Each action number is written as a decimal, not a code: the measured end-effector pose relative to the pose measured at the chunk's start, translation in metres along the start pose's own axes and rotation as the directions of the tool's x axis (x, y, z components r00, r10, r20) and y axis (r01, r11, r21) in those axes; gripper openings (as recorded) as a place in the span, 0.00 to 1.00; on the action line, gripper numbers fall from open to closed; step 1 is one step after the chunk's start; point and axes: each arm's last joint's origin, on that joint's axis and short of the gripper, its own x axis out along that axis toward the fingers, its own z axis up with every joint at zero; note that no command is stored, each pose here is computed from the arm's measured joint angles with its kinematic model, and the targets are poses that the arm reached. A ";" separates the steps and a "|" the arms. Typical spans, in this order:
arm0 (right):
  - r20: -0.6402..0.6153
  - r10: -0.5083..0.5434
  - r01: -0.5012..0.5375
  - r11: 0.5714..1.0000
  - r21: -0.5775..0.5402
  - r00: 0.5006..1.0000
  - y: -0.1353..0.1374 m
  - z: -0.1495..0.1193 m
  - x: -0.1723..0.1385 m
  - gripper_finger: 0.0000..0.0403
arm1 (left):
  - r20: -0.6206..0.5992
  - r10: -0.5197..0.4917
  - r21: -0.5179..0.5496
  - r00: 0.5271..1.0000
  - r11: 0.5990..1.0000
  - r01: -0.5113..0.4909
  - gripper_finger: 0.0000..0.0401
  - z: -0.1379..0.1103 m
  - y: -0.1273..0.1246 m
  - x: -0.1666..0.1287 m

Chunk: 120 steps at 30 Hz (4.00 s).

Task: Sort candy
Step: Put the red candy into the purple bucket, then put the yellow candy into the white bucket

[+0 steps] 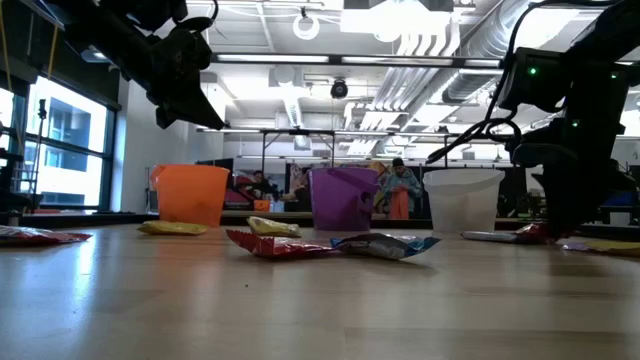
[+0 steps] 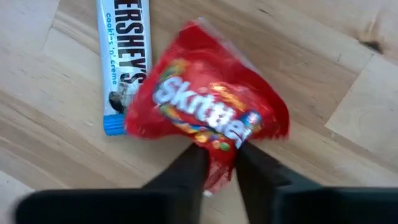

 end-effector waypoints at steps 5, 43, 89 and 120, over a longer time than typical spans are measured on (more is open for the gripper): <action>0.061 -0.017 0.018 1.000 -0.019 0.998 0.006 0.008 -0.010 0.03 | -0.001 0.000 0.000 1.000 1.000 0.000 0.00 0.000 0.000 0.000; 0.456 0.075 0.019 0.980 -0.199 0.887 0.098 0.264 -0.006 0.00 | 0.052 0.075 0.017 0.996 0.997 -0.076 0.00 0.004 0.001 0.000; 0.515 0.003 0.202 0.918 -0.342 0.857 0.110 0.208 -0.102 0.00 | -0.262 -0.048 -0.613 0.964 0.779 -0.128 0.35 -0.035 0.028 0.123; 0.350 0.685 -0.546 0.724 -0.421 0.639 0.163 0.148 -0.061 0.06 | 0.372 -0.161 -0.187 0.914 0.952 0.244 0.00 0.042 0.017 0.083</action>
